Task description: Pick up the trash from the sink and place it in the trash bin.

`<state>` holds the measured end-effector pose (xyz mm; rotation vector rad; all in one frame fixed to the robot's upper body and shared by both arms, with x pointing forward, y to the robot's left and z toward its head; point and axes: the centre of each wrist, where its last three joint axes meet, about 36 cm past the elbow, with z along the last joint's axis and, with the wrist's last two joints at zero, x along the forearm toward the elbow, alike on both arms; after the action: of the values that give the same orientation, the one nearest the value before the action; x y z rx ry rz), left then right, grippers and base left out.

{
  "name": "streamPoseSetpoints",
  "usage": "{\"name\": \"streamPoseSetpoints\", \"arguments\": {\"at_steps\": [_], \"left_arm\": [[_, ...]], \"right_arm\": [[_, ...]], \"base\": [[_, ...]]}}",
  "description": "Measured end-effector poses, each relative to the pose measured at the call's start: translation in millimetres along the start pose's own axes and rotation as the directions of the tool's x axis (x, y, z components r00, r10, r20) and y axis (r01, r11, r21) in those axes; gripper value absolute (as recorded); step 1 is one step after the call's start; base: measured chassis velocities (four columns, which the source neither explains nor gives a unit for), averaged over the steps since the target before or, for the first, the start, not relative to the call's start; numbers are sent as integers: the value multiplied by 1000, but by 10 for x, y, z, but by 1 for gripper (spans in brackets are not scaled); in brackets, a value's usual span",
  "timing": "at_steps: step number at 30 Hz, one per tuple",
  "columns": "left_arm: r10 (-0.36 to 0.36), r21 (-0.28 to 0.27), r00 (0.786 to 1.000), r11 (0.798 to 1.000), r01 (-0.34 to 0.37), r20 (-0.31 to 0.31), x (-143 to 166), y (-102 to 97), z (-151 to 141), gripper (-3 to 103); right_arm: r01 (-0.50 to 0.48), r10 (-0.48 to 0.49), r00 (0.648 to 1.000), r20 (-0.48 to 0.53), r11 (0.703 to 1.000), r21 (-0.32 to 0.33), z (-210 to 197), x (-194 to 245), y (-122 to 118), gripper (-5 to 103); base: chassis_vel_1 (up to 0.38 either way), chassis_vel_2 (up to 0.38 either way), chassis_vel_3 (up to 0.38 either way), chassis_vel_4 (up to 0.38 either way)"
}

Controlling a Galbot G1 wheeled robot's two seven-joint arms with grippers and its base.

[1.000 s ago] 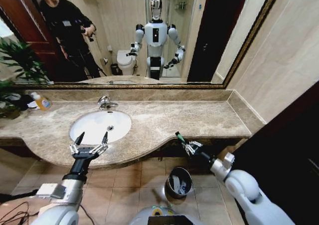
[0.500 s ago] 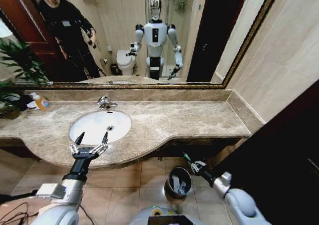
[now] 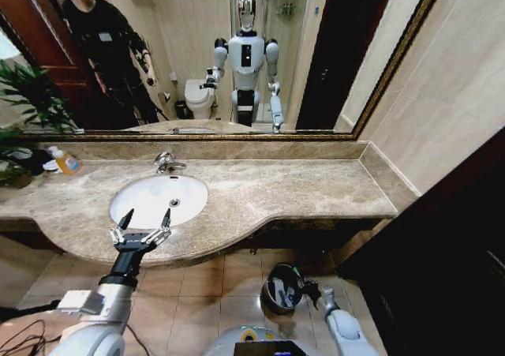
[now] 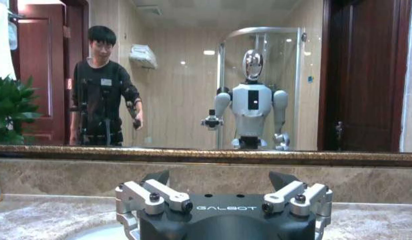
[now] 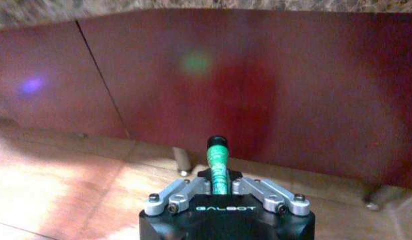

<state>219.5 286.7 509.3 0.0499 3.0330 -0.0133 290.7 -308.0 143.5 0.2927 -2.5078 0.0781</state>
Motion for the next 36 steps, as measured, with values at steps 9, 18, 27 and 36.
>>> {"name": "streamPoseSetpoints", "arguments": {"at_steps": [9,18,27,36], "left_arm": [[0,0,1000,1000,0,0,0,0,0,100],[0,0,1000,1000,0,0,0,0,0,100],[0,0,1000,1000,0,0,0,0,0,100],[0,0,1000,1000,0,0,0,0,0,100]], "right_arm": [[-22,21,1000,18,998,64,29,7,-7,41],[-6,7,999,31,1000,-24,-194,190,45,73],[50,-42,990,132,997,-60,-203,503,-54,100],[39,-8,973,232,991,-130,-305,819,-148,100]], "base": [[0,0,0,0],[0,0,0,0],[0,0,0,0],[0,0,0,0]]}}
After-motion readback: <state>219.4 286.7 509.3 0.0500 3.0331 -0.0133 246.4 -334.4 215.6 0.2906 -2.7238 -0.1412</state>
